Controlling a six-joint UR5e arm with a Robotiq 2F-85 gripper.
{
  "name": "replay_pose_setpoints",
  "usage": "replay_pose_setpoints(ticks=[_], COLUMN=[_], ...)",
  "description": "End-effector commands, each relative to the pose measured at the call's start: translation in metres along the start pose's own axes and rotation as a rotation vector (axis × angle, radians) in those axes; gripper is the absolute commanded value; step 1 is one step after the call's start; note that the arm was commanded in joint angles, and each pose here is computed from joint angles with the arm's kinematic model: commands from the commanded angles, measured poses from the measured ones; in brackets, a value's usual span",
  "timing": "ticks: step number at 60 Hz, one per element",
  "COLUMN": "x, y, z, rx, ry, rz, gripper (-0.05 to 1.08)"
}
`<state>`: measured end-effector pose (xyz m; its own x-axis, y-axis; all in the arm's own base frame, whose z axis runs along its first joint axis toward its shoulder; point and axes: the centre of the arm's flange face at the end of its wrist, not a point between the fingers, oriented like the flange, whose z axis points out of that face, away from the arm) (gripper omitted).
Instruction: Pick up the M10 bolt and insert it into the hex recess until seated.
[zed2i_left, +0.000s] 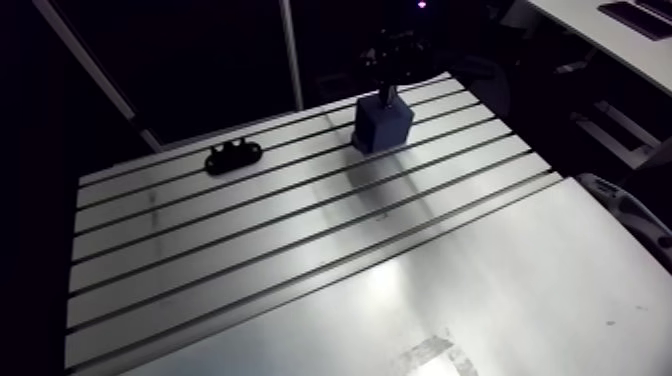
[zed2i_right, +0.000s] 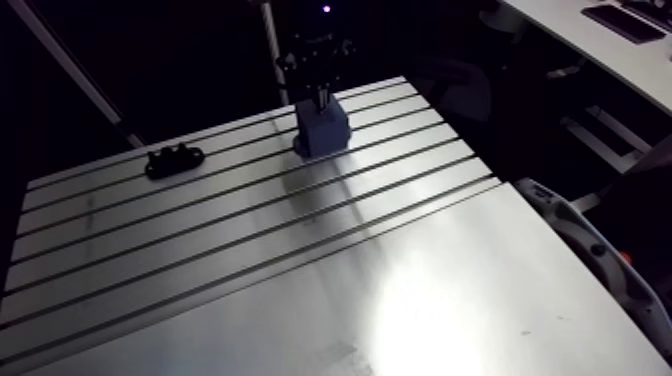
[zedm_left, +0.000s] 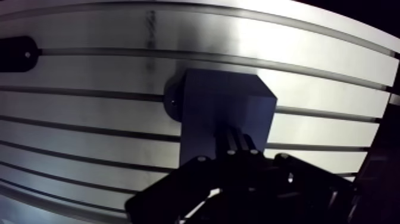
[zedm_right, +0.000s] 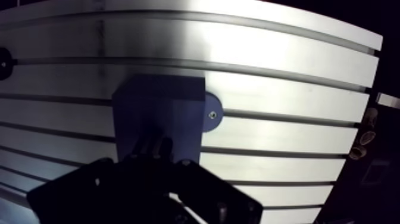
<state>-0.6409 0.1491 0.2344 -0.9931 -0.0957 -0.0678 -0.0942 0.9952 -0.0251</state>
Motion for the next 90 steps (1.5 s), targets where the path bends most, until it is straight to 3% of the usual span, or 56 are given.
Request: replay_pose_setpoints(ticks=[1, 90], x=[-0.0005, -0.0031], y=[0.0002, -0.0011], z=[0.0007, 0.0056], rx=[0.000, 0.003], ry=[-0.002, -0.012], rz=[0.000, -0.020], gripper=[1.07, 1.07])
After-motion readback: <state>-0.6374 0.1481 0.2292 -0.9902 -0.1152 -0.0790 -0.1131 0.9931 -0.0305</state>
